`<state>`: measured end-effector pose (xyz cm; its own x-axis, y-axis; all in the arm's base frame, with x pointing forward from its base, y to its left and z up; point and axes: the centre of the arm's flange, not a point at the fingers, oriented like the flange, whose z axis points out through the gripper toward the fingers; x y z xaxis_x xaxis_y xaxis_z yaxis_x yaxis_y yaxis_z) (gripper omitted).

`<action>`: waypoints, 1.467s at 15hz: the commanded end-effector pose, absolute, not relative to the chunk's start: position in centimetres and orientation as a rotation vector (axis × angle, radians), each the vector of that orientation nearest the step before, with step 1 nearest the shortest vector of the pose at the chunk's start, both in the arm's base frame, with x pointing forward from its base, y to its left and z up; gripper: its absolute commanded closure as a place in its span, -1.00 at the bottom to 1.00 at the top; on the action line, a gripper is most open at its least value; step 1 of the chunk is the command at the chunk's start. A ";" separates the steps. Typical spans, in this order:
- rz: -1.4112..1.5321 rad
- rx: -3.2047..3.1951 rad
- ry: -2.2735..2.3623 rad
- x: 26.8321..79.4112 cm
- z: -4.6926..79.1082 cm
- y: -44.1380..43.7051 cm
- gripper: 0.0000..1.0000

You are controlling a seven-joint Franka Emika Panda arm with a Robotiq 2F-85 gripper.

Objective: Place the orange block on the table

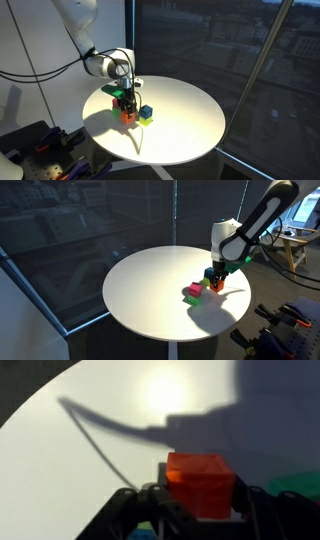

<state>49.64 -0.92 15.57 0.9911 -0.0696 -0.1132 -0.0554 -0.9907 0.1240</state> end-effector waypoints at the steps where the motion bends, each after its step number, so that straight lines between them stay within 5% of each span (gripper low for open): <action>1: -0.166 3.027 -0.061 50.3 15.5 0.4 0.37; 5: -0.167 3.023 -0.035 50.4 15.2 1.2 0.37; 6: -0.168 3.022 -0.036 50.5 15.2 1.2 -0.62; 9: -0.175 3.022 -0.036 50.6 15.1 1.2 -0.94; 22: -0.243 3.005 -0.064 50.5 17.8 -0.6 -1.00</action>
<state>50.49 -0.17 15.50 0.9875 -0.0574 -0.1465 -0.0365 -0.9892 0.1419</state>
